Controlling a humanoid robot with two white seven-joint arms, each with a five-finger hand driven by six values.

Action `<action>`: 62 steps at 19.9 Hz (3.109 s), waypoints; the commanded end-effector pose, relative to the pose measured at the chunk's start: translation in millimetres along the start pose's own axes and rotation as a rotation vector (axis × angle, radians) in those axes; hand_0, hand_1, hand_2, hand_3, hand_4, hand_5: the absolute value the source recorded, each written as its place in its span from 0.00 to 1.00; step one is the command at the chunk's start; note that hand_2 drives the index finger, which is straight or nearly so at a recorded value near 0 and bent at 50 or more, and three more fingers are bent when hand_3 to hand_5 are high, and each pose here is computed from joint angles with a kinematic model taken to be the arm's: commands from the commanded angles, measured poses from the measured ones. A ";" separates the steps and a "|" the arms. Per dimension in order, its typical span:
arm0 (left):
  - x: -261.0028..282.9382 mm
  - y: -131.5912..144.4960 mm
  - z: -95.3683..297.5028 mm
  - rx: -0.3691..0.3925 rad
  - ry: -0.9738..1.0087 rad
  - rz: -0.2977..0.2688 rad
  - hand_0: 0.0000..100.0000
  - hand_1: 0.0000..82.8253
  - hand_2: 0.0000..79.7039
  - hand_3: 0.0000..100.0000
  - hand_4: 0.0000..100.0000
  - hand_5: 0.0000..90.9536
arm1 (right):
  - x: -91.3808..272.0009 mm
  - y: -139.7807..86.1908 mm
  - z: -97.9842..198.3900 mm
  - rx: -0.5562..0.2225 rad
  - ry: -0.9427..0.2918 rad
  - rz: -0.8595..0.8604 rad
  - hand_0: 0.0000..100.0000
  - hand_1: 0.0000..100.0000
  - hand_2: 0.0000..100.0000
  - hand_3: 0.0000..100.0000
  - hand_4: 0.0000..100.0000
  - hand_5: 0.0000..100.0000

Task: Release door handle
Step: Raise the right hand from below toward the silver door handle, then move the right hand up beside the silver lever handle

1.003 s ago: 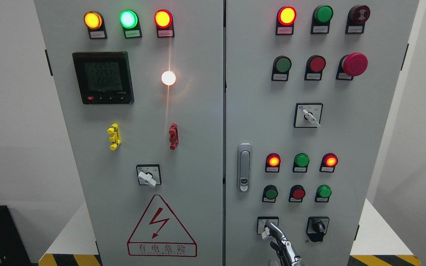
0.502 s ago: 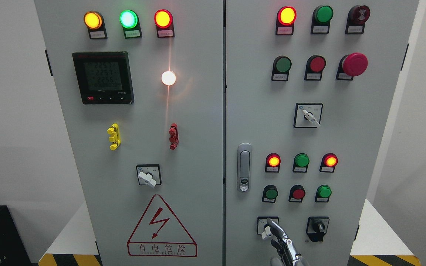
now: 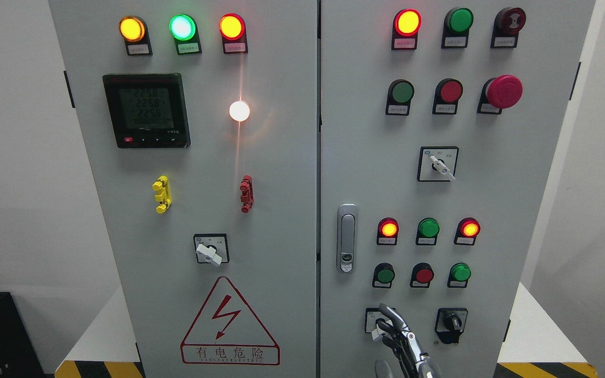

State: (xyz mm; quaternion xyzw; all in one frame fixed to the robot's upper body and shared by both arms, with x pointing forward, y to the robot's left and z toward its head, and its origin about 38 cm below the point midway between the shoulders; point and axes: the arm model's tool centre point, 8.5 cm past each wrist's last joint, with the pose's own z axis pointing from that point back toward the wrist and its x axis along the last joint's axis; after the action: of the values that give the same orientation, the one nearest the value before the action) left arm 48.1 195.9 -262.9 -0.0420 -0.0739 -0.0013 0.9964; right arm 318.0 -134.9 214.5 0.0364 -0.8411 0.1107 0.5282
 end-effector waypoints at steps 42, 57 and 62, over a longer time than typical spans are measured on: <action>0.0 -0.1 0.0 -0.001 0.000 0.000 0.12 0.67 0.00 0.00 0.00 0.00 | 12.5 15.0 -60.5 -0.121 -0.139 0.992 0.40 0.34 0.00 1.00 1.00 1.00; 0.0 -0.1 0.0 -0.001 0.000 0.000 0.12 0.67 0.00 0.00 0.00 0.00 | 10.3 16.3 -69.5 -0.170 -0.130 1.235 0.40 0.35 0.00 1.00 1.00 1.00; -0.1 -0.1 0.0 -0.001 0.001 0.000 0.12 0.67 0.00 0.00 0.00 0.00 | 7.3 22.8 -70.0 -0.158 -0.130 1.257 0.40 0.35 0.00 1.00 1.00 1.00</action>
State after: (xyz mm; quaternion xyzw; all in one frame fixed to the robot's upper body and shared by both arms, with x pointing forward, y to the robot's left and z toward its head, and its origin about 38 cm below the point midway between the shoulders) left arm 48.1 195.9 -262.9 -0.0420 -0.0739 -0.0013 0.9964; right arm 368.5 -106.2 255.0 -0.4904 -0.7480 0.3181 0.3143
